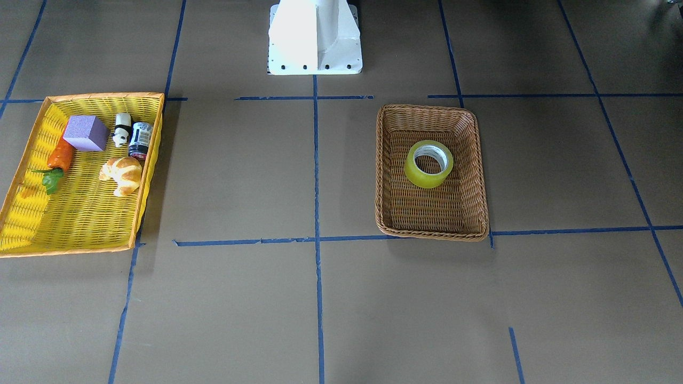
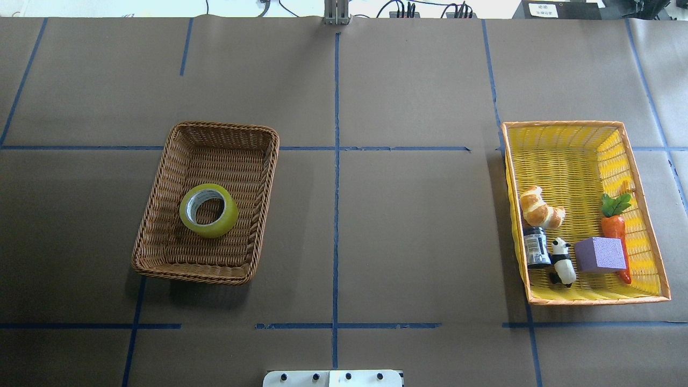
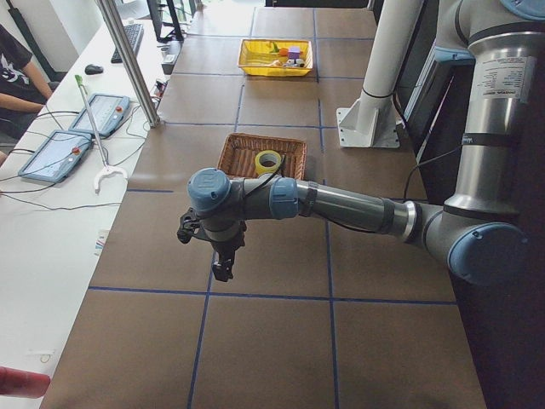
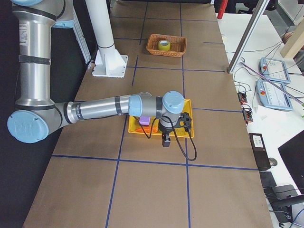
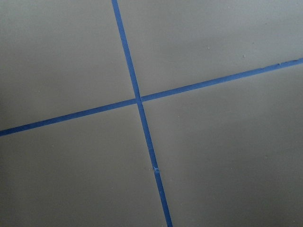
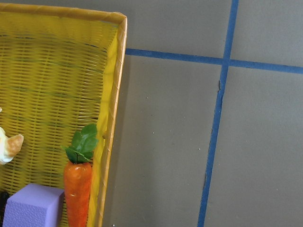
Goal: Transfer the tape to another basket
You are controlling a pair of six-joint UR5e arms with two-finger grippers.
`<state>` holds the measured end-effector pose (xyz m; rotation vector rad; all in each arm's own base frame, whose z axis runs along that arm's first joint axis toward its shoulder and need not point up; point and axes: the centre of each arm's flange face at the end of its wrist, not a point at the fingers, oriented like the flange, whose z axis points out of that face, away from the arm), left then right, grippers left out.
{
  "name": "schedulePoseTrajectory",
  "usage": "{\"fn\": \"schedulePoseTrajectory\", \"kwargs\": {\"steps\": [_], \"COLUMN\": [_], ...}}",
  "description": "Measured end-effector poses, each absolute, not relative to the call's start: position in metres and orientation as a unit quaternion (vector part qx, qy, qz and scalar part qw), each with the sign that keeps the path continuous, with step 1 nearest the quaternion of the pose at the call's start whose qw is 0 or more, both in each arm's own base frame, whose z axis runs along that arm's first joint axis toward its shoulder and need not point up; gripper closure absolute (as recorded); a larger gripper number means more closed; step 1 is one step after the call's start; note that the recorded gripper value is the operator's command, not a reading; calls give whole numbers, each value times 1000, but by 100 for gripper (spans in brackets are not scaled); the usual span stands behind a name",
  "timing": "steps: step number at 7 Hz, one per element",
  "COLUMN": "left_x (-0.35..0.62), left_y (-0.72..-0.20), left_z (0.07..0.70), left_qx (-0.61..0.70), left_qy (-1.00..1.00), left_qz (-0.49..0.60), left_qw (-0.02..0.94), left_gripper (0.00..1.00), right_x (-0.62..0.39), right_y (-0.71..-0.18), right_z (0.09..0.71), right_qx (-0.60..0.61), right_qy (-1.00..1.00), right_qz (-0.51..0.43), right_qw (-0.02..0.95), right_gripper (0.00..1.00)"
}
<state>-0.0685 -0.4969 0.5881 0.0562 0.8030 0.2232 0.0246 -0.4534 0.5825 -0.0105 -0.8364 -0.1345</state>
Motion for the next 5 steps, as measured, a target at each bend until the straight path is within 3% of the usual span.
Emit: {"fn": "schedulePoseTrajectory", "kwargs": {"steps": [5], "left_x": [-68], "left_y": [-491], "left_z": [610], "left_qx": [8], "left_qy": [389], "left_qz": [103], "left_qw": [915], "left_gripper": [0], "right_x": [25], "right_y": [-448], "right_z": [596], "right_qx": [-18], "right_qy": [-408], "right_qz": [-60], "right_qw": [911], "right_gripper": [0]}}
